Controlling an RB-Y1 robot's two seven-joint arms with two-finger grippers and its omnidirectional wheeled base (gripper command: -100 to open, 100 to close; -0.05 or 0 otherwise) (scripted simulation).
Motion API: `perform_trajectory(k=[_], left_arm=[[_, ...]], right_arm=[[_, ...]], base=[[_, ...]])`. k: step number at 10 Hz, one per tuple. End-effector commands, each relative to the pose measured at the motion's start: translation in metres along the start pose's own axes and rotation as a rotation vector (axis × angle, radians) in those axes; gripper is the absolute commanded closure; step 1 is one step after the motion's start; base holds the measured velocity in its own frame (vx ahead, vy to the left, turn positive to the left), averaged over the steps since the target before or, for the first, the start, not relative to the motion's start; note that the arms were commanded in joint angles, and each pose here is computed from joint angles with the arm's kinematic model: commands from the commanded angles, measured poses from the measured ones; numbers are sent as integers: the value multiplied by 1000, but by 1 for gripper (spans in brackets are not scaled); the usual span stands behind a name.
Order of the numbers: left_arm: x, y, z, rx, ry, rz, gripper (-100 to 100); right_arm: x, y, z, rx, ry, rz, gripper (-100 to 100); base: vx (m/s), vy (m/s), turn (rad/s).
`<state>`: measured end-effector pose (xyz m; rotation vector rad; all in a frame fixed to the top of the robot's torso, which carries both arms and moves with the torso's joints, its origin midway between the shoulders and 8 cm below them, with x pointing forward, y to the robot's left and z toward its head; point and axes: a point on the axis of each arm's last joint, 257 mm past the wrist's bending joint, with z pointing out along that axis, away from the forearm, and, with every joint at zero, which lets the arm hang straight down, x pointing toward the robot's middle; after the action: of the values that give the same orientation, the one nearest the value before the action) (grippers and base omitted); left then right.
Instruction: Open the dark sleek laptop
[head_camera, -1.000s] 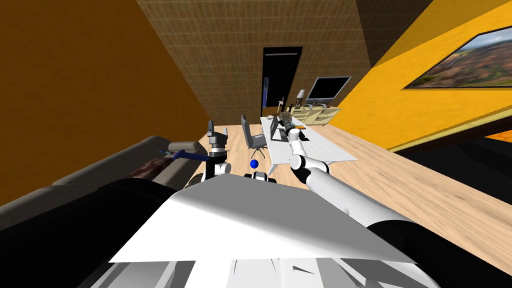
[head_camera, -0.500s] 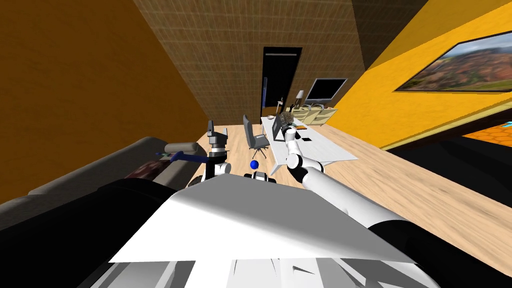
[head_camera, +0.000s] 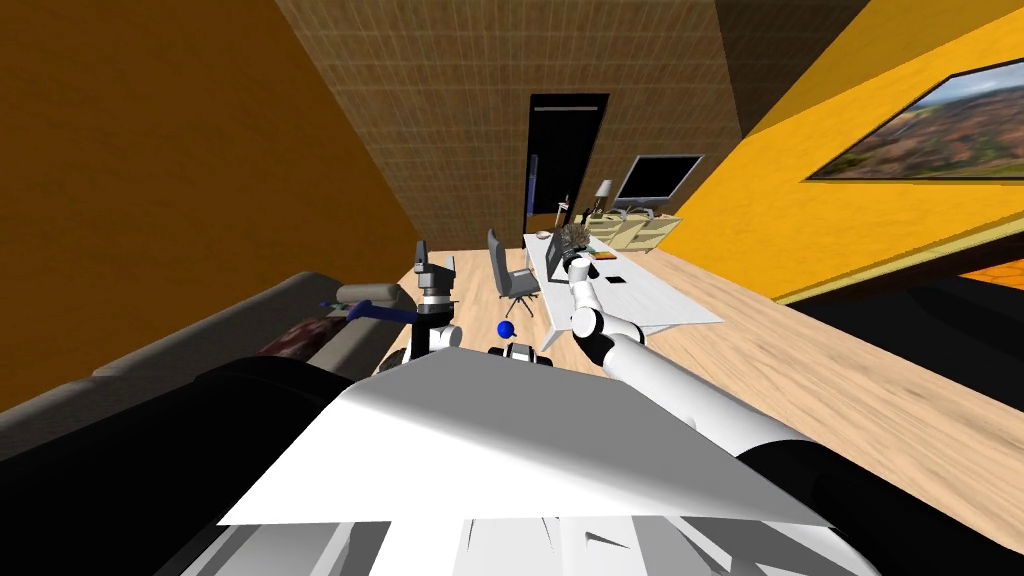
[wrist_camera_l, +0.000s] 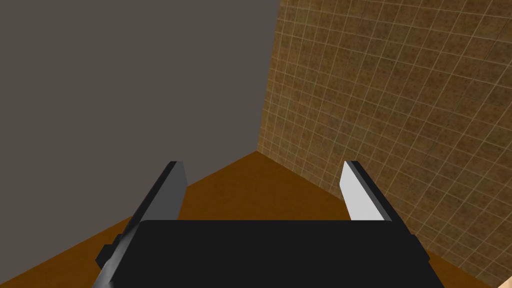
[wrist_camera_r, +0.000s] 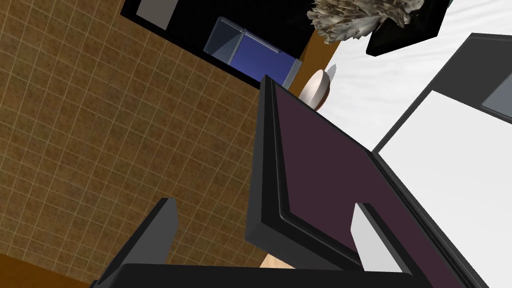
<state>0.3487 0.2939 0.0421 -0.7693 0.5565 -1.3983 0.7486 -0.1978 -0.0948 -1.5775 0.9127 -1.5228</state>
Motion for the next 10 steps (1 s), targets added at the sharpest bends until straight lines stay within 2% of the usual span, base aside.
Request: perform_trajectory(k=[1, 2, 3, 5, 6, 7, 8, 9, 10], left_arm=[[0, 0, 0, 0, 0, 0, 0], [0, 0, 0, 0, 0, 0, 0], [0, 0, 0, 0, 0, 0, 0], [0, 0, 0, 0, 0, 0, 0], [0, 0, 0, 0, 0, 0, 0], [0, 0, 0, 0, 0, 0, 0], [0, 0, 0, 0, 0, 0, 0], [0, 0, 0, 0, 0, 0, 0], [0, 0, 0, 0, 0, 0, 0]], right_arm=[[5, -1, 2, 0, 16, -22, -100], [5, -1, 2, 1, 16, -7, -100], [14, -1, 1, -3, 53, -3, -100], [14, -1, 1, -3, 53, -7, -100], [24, 1, 0, -10, 89, 7, -100], [24, 1, 0, -11, 89, -7, -100], [32, 3, -2, -21, 124, 22, -100], [32, 3, -2, -23, 124, -7, -100], [41, 6, -3, -36, 158, 19, -100]], base=[[-6, -50, -16], [0, -14, -34], [-3, -51, 194], [-3, -59, 93], [-11, -68, 191], [-10, -76, 166], [11, -104, 241], [-5, -95, 110], [-26, -90, 218]])
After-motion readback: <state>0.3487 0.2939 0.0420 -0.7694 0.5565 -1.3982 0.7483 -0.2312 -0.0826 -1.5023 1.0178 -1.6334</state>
